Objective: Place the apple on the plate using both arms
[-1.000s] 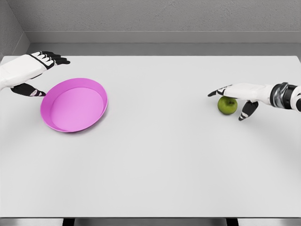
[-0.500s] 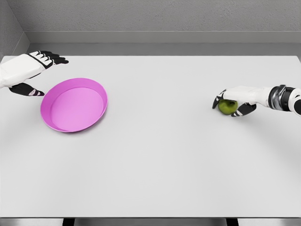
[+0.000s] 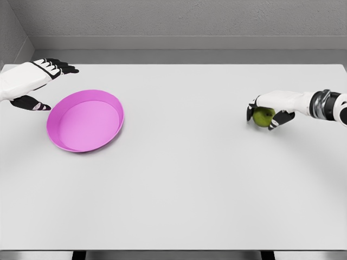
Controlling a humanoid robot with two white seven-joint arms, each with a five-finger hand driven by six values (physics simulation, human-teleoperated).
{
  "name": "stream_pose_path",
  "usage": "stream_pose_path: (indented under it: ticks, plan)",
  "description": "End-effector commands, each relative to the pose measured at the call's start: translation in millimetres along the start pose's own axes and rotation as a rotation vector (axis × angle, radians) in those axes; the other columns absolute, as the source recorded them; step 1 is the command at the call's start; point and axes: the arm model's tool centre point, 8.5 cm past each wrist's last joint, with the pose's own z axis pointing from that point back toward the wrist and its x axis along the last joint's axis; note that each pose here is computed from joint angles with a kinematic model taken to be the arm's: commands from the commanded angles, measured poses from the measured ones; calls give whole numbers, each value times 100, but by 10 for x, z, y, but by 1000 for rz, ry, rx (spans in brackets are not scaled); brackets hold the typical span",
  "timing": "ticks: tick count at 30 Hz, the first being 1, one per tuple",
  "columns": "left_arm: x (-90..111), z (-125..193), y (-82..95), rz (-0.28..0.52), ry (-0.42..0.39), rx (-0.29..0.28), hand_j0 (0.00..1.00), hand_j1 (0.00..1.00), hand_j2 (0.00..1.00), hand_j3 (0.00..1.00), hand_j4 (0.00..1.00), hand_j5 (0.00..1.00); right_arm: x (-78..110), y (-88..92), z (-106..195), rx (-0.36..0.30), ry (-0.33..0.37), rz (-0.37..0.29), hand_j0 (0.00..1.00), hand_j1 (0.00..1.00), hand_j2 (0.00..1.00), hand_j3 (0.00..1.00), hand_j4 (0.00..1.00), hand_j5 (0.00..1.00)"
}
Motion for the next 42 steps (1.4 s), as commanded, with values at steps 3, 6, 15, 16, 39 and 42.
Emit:
stream_pose_path:
  ticks: [3, 6, 15, 16, 39, 42]
  plan:
    - [-2, 4, 3, 5, 0, 3, 100, 100, 100, 100, 100, 100, 8, -125, 40, -25, 1, 12, 53, 53, 53, 53, 53, 53]
    - [1, -1, 1, 6, -1, 3, 100, 100, 100, 100, 100, 100, 84, -257, 69, -49, -14, 37, 52, 52, 52, 52, 52, 52]
    - [1, -1, 0, 5, 0, 3, 100, 100, 100, 100, 100, 100, 327, -430, 73, -87, -71, 86, 49, 49, 49, 49, 49, 49]
    - [1, -1, 0, 5, 0, 3, 100, 100, 100, 100, 100, 100, 391, -446, 75, -92, -86, 98, 49, 49, 49, 49, 49, 49]
    - [-8, 8, 5, 4, 3, 3, 100, 100, 100, 100, 100, 100, 1205, -549, -234, -133, -297, 160, 45, 45, 45, 45, 45, 45]
    - [-8, 8, 5, 4, 3, 3, 100, 100, 100, 100, 100, 100, 1294, -563, -252, -139, -320, 167, 45, 45, 45, 45, 45, 45]
